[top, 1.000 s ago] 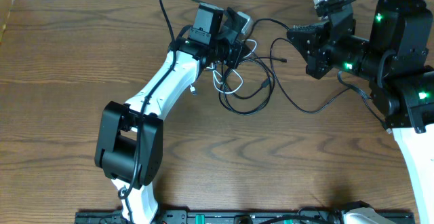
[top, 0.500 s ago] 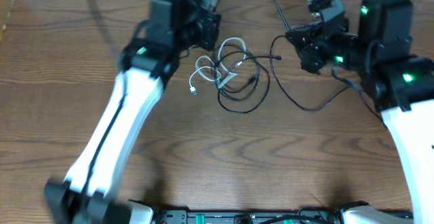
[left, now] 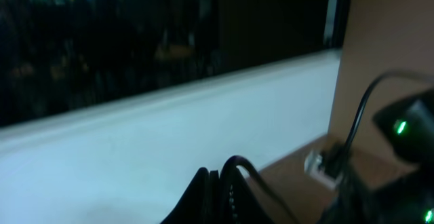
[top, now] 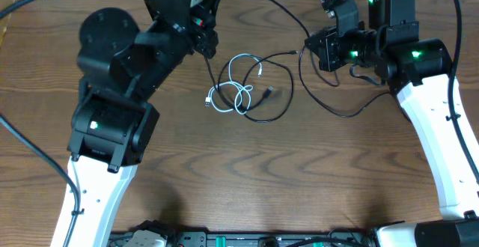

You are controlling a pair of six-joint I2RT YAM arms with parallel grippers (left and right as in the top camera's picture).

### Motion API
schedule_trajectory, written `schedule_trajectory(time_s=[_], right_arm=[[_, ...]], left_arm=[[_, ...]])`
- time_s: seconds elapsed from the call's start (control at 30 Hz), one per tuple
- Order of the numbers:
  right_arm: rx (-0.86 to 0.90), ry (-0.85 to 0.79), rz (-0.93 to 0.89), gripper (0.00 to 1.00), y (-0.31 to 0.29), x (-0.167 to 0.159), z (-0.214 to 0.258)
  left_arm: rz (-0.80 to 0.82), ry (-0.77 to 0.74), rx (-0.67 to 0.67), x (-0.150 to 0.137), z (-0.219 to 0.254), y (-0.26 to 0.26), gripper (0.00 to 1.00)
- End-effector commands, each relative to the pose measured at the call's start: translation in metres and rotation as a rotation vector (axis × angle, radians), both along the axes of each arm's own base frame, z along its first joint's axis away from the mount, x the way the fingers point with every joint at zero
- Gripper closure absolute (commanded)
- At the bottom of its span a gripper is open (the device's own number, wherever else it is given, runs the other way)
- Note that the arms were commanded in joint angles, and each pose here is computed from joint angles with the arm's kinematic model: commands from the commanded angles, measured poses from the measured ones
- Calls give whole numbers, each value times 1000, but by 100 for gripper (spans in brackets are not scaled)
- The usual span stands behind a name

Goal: Untangle cables

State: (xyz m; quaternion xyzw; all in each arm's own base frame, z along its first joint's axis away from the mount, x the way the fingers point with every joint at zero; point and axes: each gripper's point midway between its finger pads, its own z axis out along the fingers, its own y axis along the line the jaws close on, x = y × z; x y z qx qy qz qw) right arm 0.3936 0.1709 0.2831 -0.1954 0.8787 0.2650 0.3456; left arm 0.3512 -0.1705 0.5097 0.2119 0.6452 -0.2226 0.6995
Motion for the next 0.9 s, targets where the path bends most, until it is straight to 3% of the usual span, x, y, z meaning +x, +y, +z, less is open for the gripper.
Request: schedule_trajectory(time_s=[0.0, 0.17, 0.47, 0.6, 0.73, 0.87], right_arm=[[-18, 33, -62, 99, -16, 9, -10], [-19, 40, -80, 99, -23, 11, -11], [-40, 47, -105, 99, -30, 12, -14], [-40, 47, -105, 99, -30, 12, -14], [-41, 48, -105, 99, -30, 12, -14], [-48, 60, -109, 99, -31, 10, -17]], left_arm=[[6, -73, -97, -16, 36, 8, 92], [-9, -132, -182, -22, 59, 10, 93], [-53, -427, -334, -58, 133, 22, 92], [-75, -425, -373, -63, 140, 23, 93], [-85, -314, -282, -48, 110, 11, 93], [-23, -113, 17, -11, 27, -1, 93]])
